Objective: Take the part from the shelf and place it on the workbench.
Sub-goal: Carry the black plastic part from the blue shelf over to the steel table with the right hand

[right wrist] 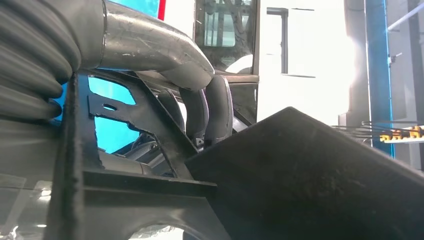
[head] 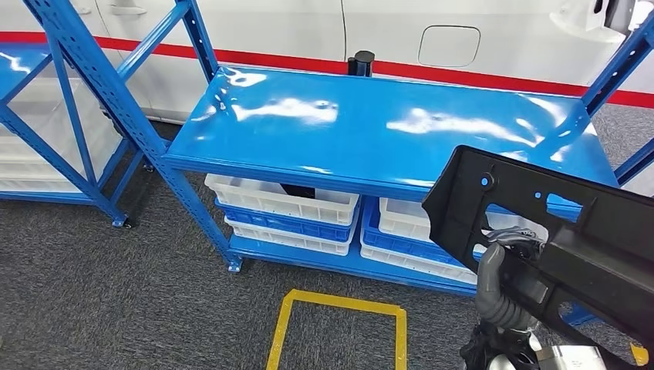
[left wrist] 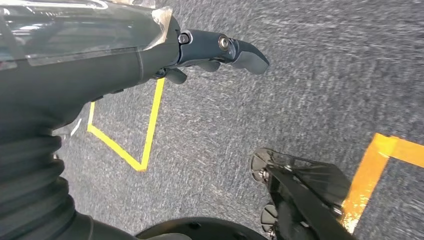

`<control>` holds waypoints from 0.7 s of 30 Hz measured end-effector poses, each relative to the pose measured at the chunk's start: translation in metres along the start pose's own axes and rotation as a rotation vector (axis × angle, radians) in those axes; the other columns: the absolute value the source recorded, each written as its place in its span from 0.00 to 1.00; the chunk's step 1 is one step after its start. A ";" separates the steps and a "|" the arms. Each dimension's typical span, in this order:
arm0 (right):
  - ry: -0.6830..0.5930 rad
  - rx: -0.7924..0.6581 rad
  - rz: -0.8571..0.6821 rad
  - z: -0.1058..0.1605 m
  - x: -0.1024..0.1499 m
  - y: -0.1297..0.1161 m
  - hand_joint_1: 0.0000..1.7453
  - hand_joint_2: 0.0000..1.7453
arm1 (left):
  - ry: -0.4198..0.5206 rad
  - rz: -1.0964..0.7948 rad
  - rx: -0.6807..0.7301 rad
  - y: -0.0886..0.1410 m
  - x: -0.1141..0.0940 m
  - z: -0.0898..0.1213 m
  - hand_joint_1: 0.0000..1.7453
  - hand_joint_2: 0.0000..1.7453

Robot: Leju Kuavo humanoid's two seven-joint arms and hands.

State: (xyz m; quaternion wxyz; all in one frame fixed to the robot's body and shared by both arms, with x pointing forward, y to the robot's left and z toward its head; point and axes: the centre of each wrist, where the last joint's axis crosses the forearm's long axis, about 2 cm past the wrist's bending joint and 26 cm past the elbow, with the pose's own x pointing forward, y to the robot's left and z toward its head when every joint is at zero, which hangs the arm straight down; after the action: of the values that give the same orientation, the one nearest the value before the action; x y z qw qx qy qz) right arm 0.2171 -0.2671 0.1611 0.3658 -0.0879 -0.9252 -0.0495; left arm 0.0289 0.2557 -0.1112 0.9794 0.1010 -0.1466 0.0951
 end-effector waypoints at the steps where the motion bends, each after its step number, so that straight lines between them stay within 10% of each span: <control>1: 0.000 0.000 0.000 0.000 0.000 0.000 1.00 1.00 | -0.001 0.000 0.001 0.000 0.001 0.000 0.00 1.00; 21: 0.006 0.017 -0.016 -0.005 -0.008 0.004 1.00 1.00 | 0.018 -0.004 0.013 -0.001 0.000 0.000 0.00 1.00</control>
State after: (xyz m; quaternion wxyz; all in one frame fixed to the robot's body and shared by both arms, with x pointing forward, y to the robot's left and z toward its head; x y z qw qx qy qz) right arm 0.2275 -0.2646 0.1594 0.3690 -0.0770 -0.9252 -0.0447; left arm 0.0292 0.2550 -0.1111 0.9802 0.1068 -0.1368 0.0951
